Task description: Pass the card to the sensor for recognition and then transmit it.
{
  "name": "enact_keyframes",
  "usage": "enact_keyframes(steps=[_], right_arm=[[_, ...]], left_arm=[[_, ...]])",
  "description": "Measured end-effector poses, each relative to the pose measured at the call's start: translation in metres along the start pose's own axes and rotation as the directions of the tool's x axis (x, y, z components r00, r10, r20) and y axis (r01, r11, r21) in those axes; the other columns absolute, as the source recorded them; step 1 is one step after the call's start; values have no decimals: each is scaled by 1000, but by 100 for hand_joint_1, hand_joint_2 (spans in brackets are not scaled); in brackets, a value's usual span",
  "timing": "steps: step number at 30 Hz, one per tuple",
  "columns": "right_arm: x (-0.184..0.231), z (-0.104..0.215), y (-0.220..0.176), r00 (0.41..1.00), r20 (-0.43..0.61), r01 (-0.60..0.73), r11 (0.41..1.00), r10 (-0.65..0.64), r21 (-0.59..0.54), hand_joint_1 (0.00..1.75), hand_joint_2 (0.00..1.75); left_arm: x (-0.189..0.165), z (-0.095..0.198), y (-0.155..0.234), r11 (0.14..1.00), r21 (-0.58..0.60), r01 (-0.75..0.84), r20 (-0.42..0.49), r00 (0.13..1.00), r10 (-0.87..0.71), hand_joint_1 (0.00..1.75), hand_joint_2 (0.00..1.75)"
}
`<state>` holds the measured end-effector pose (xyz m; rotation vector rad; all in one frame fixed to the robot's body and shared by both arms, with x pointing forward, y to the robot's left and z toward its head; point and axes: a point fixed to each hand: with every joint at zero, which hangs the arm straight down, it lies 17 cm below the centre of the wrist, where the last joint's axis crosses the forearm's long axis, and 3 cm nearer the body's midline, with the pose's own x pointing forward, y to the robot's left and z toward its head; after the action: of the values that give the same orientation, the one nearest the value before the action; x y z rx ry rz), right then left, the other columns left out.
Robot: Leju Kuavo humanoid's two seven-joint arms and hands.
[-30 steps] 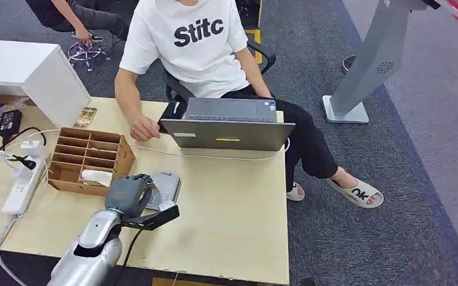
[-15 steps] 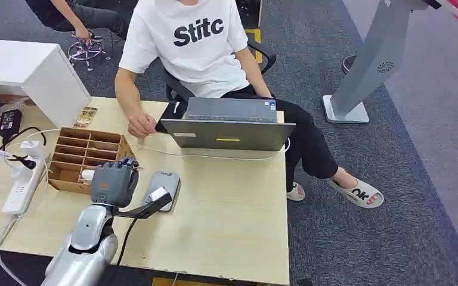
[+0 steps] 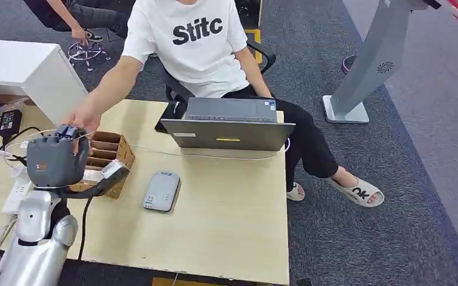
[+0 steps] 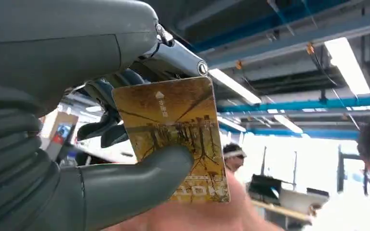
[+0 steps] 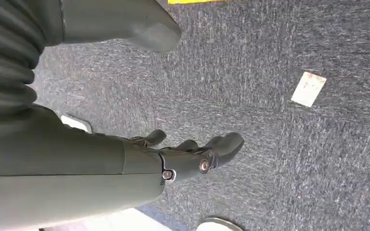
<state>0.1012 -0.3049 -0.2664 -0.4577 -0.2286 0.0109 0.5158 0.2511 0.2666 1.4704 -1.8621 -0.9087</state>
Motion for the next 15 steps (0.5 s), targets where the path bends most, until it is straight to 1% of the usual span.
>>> enact_keyframes(steps=[5, 10, 11, 12, 15], right_arm=[[0, 0, 0, 1000, -1, -3, 1000, 3, -1, 0, 175], [0, 0, 0, 1000, 0, -8, 1000, 8, -2, 0, 175], [0, 0, 0, 1000, 0, -9, 1000, 9, -2, 0, 175], [0, 0, 0, 1000, 0, -10, 1000, 10, -2, 0, 175], [0, 0, 0, 1000, 1, -15, 1000, 15, -2, 0, 175]], left_arm=[[-29, -22, 28, 997, 59, 55, -13, 998, -54, 175, 175], [-36, -30, 42, 991, 98, 92, -8, 996, -92, 175, 175], [-36, -30, 43, 990, 101, 96, -9, 995, -95, 42, 175], [-37, -30, 45, 990, 106, 98, -10, 995, -98, 0, 175], [-35, -30, 51, 985, 137, 107, -7, 994, -107, 0, 175]])
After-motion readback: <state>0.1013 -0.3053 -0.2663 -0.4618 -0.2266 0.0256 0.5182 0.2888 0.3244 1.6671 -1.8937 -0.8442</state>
